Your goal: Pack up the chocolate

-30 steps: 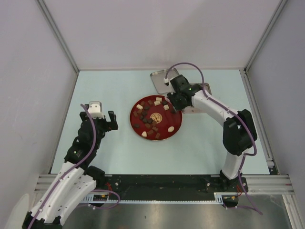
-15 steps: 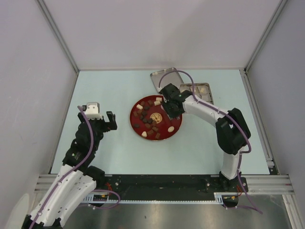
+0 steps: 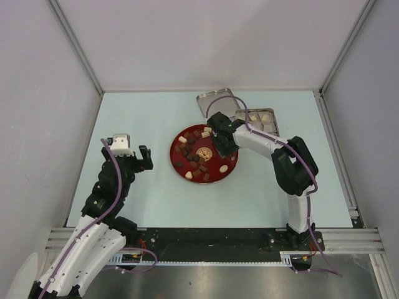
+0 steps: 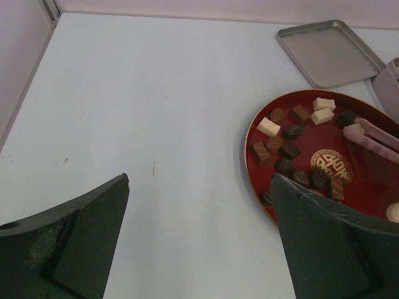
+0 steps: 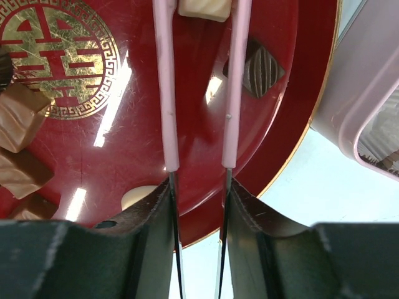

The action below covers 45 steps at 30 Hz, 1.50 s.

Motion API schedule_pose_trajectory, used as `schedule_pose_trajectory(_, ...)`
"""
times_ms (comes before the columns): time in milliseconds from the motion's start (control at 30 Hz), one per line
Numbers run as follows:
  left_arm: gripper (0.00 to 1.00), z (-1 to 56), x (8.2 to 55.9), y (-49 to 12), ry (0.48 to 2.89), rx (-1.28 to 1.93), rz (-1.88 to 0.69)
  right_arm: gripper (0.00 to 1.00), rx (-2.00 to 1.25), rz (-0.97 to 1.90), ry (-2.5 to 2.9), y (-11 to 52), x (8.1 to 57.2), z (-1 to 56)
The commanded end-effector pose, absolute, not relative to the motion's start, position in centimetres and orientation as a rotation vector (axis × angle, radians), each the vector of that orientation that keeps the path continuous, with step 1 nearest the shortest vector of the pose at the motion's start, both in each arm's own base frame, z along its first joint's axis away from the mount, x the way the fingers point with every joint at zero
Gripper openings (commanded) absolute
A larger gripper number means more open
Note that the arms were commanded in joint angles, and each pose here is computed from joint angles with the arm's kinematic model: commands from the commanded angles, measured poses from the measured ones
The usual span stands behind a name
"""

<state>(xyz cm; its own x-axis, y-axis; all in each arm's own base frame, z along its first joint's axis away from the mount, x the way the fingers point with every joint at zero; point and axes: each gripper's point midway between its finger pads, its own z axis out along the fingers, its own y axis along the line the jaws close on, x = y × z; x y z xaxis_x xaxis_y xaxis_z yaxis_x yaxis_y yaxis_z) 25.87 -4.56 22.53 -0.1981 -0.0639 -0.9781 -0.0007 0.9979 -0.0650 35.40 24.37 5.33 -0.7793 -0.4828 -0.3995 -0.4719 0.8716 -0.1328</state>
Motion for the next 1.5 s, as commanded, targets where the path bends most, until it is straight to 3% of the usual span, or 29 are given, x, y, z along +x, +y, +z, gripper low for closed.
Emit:
schedule_pose_trajectory(0,1.00,22.7,25.9,-4.7,1.755,-0.026,-0.057,0.33,-0.672,-0.013,2.585,25.0,36.8,6.7)
schedule_pose_trajectory(167,1.00,22.8,25.9,-4.7,1.752,-0.027,-0.058,0.17,-0.681,-0.002,2.577,25.1,36.4,7.5)
schedule_pose_trajectory(400,1.00,22.6,26.0,-4.7,1.758,-0.027,-0.057,0.09,-0.689,0.019,2.536,24.5,35.6,10.2)
schedule_pose_trajectory(600,1.00,22.7,26.0,-4.6,1.754,-0.031,-0.051,0.08,-0.594,-0.014,2.489,21.5,36.4,13.5)
schedule_pose_trajectory(900,1.00,22.7,26.0,-4.6,1.755,-0.031,-0.047,0.08,-0.261,-0.072,2.523,11.7,39.1,14.8)
schedule_pose_trajectory(1200,1.00,22.6,26.0,-4.5,1.755,-0.032,-0.043,0.09,-0.009,-0.028,2.565,6.2,41.2,12.6)
schedule_pose_trajectory(1467,1.00,22.5,26.0,-4.5,1.759,-0.029,-0.038,0.10,0.030,0.005,2.601,5.5,42.0,10.4)
